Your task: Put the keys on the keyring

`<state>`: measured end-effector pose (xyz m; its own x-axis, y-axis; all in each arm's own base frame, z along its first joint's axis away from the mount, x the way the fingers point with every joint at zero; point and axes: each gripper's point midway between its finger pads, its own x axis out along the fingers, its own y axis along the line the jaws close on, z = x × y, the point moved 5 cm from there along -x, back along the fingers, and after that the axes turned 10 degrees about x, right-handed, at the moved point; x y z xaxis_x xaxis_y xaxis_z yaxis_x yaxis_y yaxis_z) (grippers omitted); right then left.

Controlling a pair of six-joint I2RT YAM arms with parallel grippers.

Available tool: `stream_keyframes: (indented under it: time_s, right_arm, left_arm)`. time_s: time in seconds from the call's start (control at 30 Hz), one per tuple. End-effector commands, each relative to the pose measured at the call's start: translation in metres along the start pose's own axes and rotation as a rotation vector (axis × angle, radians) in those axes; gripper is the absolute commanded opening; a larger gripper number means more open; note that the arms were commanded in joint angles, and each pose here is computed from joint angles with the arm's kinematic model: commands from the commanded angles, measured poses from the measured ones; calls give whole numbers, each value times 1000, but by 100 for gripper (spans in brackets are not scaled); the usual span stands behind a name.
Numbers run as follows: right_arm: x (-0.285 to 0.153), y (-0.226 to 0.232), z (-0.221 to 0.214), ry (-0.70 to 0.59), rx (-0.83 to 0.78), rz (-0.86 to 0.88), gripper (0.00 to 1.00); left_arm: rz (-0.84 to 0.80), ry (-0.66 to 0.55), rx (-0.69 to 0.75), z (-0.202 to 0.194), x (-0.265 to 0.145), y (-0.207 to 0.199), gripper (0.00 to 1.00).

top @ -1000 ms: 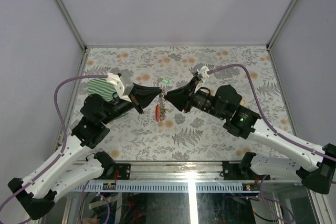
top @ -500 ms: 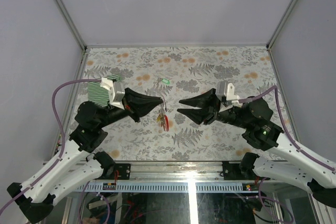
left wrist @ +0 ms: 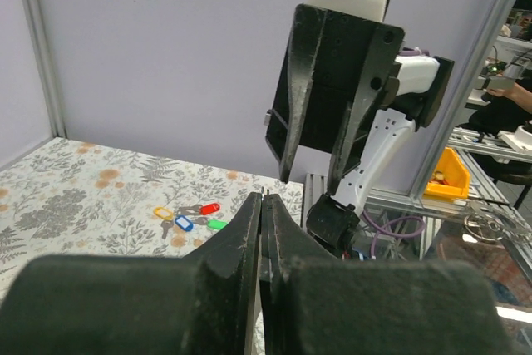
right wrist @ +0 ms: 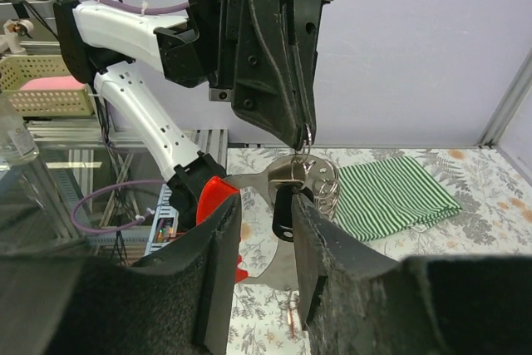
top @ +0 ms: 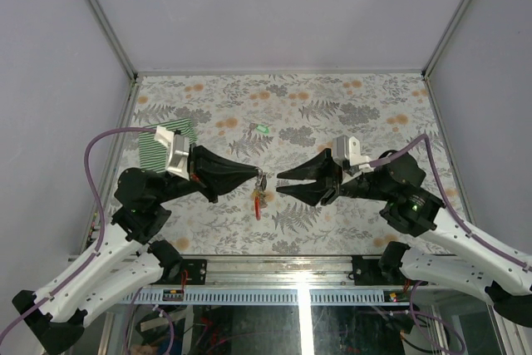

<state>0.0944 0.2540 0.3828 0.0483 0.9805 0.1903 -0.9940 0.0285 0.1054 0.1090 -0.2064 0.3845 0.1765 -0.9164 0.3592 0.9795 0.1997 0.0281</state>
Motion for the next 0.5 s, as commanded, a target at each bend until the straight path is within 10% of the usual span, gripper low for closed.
stream_keyframes:
  time_s: [0.0,0.47]
  right_arm:
    - [4,7,14,-60,9,40,37]
    - [22,4,13,-92,51,106,39]
  left_arm:
    - [-96,-86,52,25,2,-15,0]
    - [-149,-76,64,28,6,-18,0]
